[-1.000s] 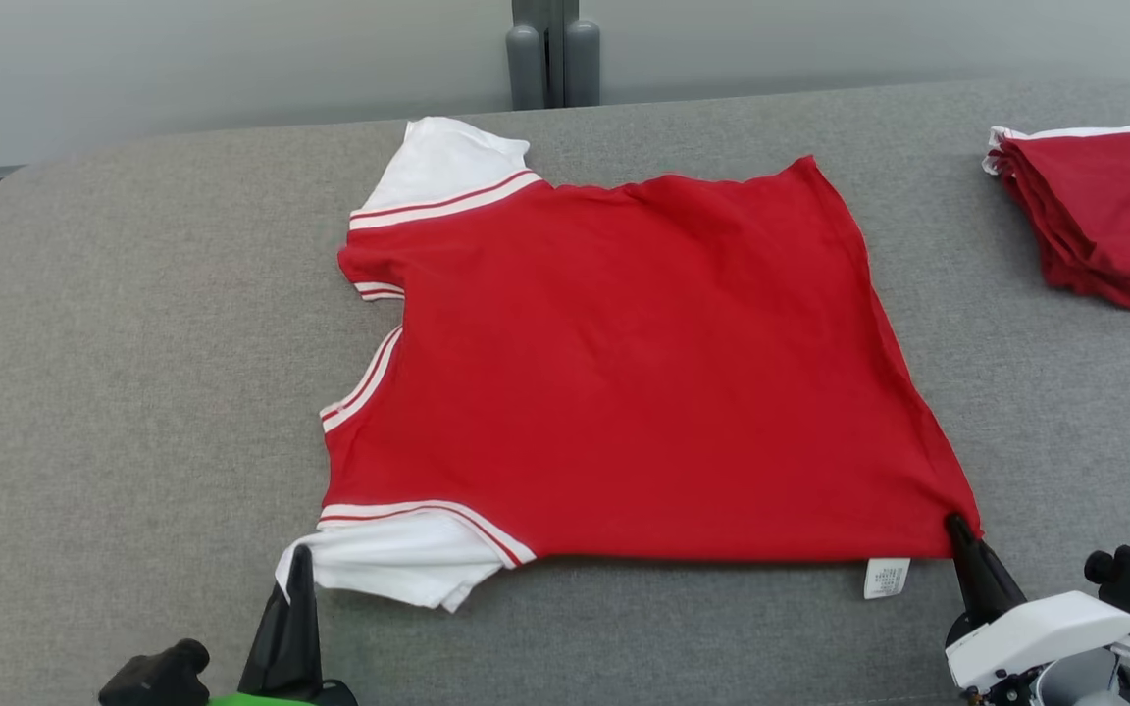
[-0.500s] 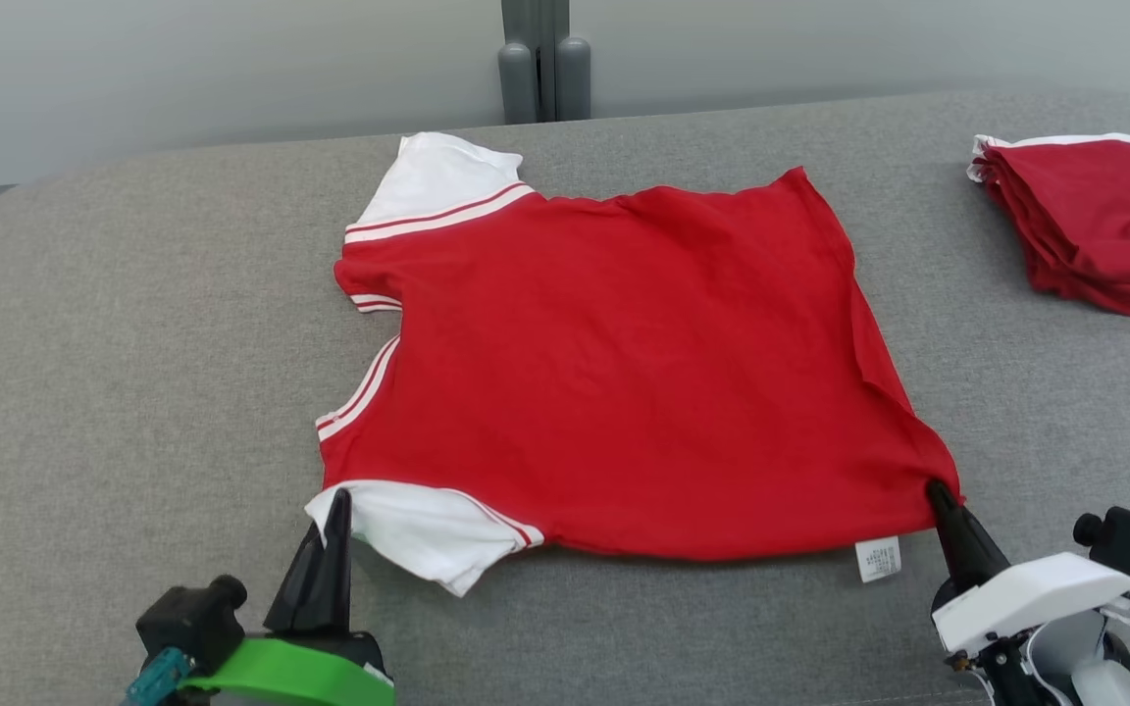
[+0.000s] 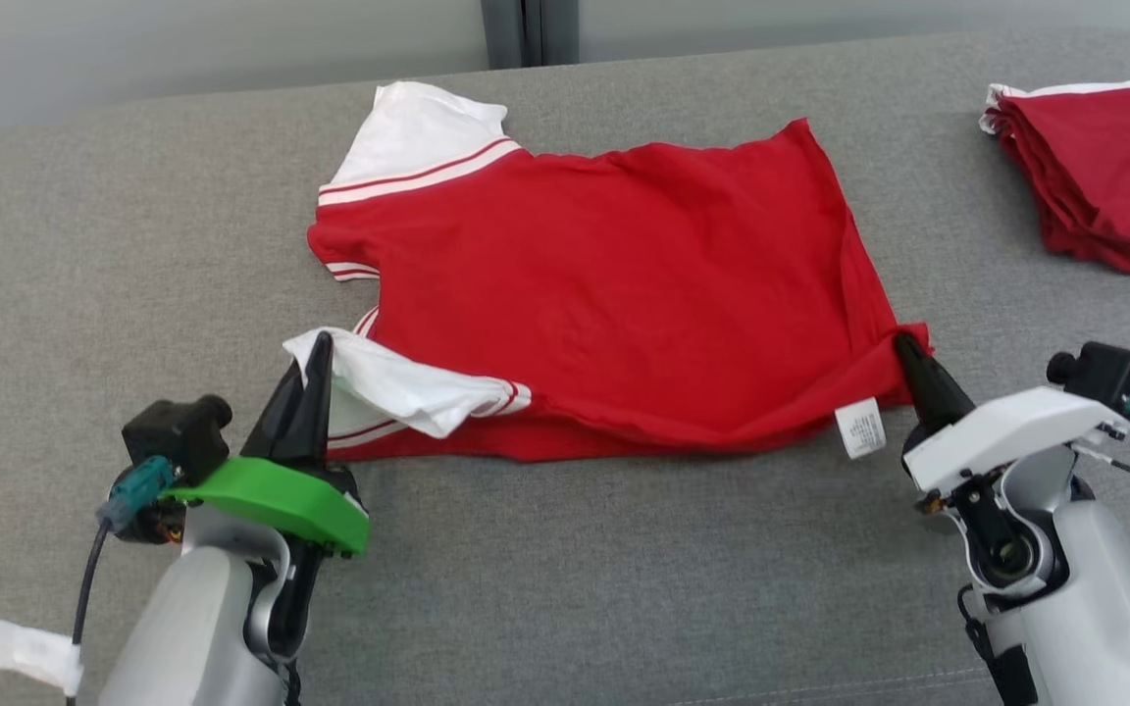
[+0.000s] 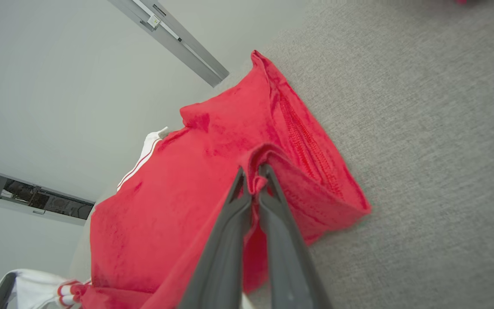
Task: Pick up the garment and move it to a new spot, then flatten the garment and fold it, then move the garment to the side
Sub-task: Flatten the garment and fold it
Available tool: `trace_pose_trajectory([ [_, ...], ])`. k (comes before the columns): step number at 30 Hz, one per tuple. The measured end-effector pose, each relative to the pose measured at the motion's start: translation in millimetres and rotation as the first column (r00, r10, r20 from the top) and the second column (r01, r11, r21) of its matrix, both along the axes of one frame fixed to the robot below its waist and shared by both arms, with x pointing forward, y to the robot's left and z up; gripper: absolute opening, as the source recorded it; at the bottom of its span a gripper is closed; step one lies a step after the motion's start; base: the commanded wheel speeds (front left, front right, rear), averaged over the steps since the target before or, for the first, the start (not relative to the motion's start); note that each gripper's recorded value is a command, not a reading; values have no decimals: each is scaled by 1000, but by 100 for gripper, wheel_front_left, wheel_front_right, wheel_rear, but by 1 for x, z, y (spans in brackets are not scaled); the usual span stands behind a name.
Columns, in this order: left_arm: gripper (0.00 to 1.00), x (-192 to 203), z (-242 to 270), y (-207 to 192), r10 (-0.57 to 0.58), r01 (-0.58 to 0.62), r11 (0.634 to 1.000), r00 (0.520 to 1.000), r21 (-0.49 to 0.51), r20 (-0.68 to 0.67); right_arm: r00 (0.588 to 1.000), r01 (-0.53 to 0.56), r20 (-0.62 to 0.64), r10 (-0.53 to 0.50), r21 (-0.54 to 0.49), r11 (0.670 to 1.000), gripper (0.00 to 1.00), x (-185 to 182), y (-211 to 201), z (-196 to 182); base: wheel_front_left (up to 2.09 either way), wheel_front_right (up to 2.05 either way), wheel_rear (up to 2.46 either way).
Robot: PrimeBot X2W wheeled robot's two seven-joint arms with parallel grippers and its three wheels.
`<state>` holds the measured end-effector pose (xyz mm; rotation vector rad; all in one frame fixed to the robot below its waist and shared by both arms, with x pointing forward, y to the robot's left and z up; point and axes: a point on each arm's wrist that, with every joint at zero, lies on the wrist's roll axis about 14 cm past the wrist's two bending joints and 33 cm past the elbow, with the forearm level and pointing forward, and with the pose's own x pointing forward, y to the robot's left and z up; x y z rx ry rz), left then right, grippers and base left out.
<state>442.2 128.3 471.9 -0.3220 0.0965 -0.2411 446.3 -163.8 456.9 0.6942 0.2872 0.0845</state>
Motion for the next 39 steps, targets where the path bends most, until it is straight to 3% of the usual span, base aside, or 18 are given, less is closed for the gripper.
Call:
trace_pose_trajectory([
  [6, 0, 24, -14, 0, -5, 6, 999, 999, 34, -41, 1000, -7, -23, 6, -29, 1000, 0, 23, 2, -4, 0, 0, 0],
  [7, 0, 26, -18, -2, -13, 15, 999, 999, 42, -52, 1000, -4, -20, 3, -37, 999, 41, 26, 2, -4, 0, 0, 0],
  [8, 14, 28, -20, -4, -20, 23, 998, 998, 51, -55, 1000, -6, -14, 5, -53, 999, 100, 28, 2, -4, 0, 0, 0],
  [9, 67, 30, -21, -4, -22, 25, 998, 998, 58, -56, 1000, -7, -5, 7, -72, 997, 100, 31, 3, -3, 0, 0, 0],
  [10, 100, 31, -21, -4, -20, 23, 998, 998, 61, -53, 1000, -8, 6, 8, -88, 996, 100, 31, 3, -2, 0, 0, 0],
  [14, 100, 30, -20, 1, -6, 10, 997, 999, 71, -48, 994, -36, 88, 58, -235, 971, 100, 32, 1, 9, 0, 0, 0],
  [19, 100, 13, -30, 18, 30, -24, 996, 997, 84, -74, 995, -41, 69, 65, -300, 953, 100, 12, -12, -6, 0, 0, 0],
  [29, 100, -26, -82, 27, 49, -25, 994, 973, 107, -227, 998, -69, -27, 64, -373, 925, 100, 2, -26, -41, 0, 0, 0],
  [38, 100, -23, -103, 22, 49, -23, 995, 953, 93, -298, 988, -127, -128, 84, -380, 916, 100, 4, -14, -72, 0, 0, 0],
  [39, 93, -22, -104, 19, 44, -19, 996, 952, 84, -304, 987, -133, -135, 87, -377, 917, 59, 6, -12, -75, 0, 0, 0],
])
